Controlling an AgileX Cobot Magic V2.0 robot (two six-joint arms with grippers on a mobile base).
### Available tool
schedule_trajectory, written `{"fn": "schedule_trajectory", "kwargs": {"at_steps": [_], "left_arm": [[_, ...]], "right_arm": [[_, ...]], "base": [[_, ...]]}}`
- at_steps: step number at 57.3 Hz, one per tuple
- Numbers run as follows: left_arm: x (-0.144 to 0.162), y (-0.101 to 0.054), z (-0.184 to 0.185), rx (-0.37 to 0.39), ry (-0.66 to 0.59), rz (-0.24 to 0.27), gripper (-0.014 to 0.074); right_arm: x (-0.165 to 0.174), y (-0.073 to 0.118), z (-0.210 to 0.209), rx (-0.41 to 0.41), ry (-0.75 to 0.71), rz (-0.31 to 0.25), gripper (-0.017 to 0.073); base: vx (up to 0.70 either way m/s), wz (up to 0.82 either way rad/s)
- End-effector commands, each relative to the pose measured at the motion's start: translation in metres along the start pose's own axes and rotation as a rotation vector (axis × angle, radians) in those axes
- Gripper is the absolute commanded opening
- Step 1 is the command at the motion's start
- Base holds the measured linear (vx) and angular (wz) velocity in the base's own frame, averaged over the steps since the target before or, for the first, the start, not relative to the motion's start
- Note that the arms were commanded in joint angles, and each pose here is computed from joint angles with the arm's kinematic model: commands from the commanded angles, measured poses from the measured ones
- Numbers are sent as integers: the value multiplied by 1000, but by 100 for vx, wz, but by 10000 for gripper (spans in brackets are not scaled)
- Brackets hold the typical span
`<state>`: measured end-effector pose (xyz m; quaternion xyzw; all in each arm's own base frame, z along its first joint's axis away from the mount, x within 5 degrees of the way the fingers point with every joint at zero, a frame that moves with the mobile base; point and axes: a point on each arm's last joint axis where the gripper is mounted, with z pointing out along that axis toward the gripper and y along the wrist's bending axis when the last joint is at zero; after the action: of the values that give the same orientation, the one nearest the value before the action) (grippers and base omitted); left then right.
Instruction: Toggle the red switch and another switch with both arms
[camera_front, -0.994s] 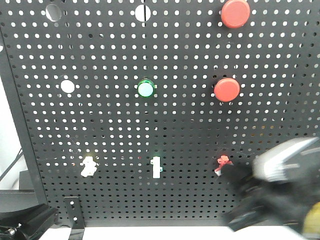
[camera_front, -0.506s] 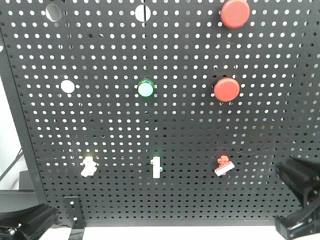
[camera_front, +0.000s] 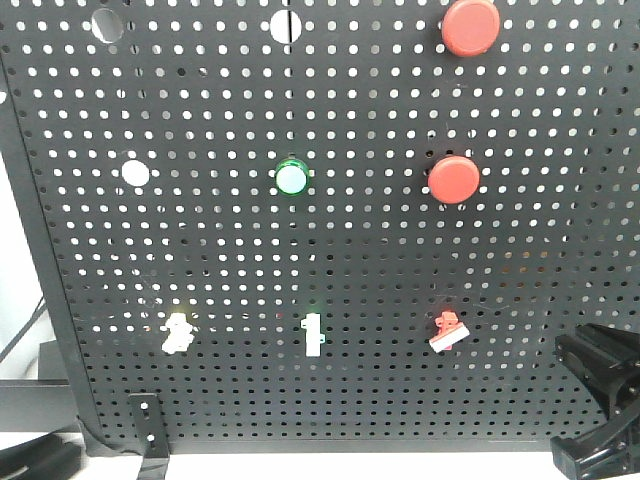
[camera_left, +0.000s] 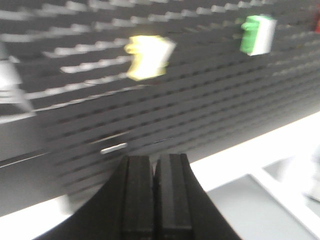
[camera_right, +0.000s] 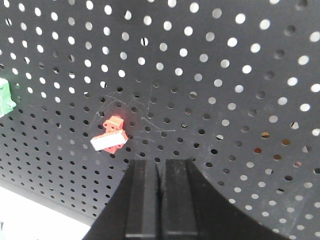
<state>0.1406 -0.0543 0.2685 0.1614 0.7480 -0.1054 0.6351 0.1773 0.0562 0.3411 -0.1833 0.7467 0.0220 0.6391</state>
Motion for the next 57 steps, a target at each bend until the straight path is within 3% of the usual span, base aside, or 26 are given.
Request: {"fn": "schedule_trajectory", "kwargs": {"at_steps": [1,10,22,30,41,57], "left_arm": [[-1,9,-20,-74,-134,-6,2],[37,20,-48,-235,-157,-17,2],[83,17,-70,-327,-166,-22,2],[87,15,-82,-362,-192,-17,2],[92,14,-83,-357,-164,-110,2],[90,14,-84,-357,-186,-106,2]], "right_arm": [[-17,-1,-5,-15,-97,-13,-6],[-17,-1,-5,-15,-97,-13,-6],[-17,-1,-5,-15,-97,-13,-6],[-17,-1,-5,-15,-97,-13,-6],[-17,-1,-5,-15,-96,-13,-6],[-17,-1,-5,-15,-97,-13,-6]], "base": [[0,0],[0,0],[0,0],[0,0],[0,0],[0,0]]}}
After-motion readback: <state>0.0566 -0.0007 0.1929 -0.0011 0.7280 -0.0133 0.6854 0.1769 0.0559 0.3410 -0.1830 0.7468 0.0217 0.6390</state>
